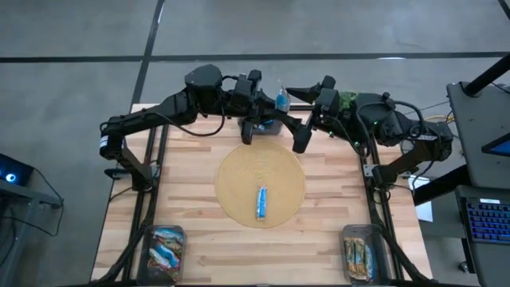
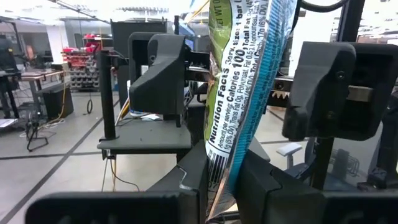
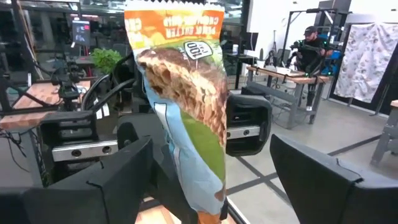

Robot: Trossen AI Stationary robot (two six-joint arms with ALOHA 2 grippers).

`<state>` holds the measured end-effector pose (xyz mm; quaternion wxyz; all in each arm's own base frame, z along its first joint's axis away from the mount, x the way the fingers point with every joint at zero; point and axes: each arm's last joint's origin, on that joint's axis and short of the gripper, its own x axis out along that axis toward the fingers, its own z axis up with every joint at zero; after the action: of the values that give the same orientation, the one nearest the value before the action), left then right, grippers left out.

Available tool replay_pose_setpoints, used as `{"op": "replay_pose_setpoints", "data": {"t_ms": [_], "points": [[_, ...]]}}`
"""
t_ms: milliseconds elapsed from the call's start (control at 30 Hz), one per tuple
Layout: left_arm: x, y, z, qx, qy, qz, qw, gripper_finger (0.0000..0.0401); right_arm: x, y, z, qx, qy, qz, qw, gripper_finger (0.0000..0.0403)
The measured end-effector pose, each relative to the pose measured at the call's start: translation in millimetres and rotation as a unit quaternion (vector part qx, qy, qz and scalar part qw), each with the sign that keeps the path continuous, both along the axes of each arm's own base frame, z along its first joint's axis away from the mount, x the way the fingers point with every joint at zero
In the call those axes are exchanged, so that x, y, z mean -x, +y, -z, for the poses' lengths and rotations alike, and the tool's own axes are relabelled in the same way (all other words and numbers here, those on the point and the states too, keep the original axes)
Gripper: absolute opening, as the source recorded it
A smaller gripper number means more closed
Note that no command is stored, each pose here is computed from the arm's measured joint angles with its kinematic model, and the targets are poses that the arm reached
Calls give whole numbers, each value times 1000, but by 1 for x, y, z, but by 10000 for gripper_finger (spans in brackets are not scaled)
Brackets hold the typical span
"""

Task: Pick and place Granola Bars by type
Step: Put the yellow granola bar into the right black bin

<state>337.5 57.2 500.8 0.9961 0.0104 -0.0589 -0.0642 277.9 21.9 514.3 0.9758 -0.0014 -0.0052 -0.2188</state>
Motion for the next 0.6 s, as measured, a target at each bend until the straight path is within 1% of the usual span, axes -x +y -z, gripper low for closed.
{"op": "replay_pose_setpoints", "data": {"t_ms": [133,267,600], "points": [[0,0,0,1,0,0,1000,41,-1,-2,0,0,0,1,1000,288],[0,0,0,1,1,0,1000,41,-1,-4,0,0,0,3,1000,254],[0,0,0,-1,1,-4,1000,41,-2,-4,1,11,6,2,1000,137]]}}
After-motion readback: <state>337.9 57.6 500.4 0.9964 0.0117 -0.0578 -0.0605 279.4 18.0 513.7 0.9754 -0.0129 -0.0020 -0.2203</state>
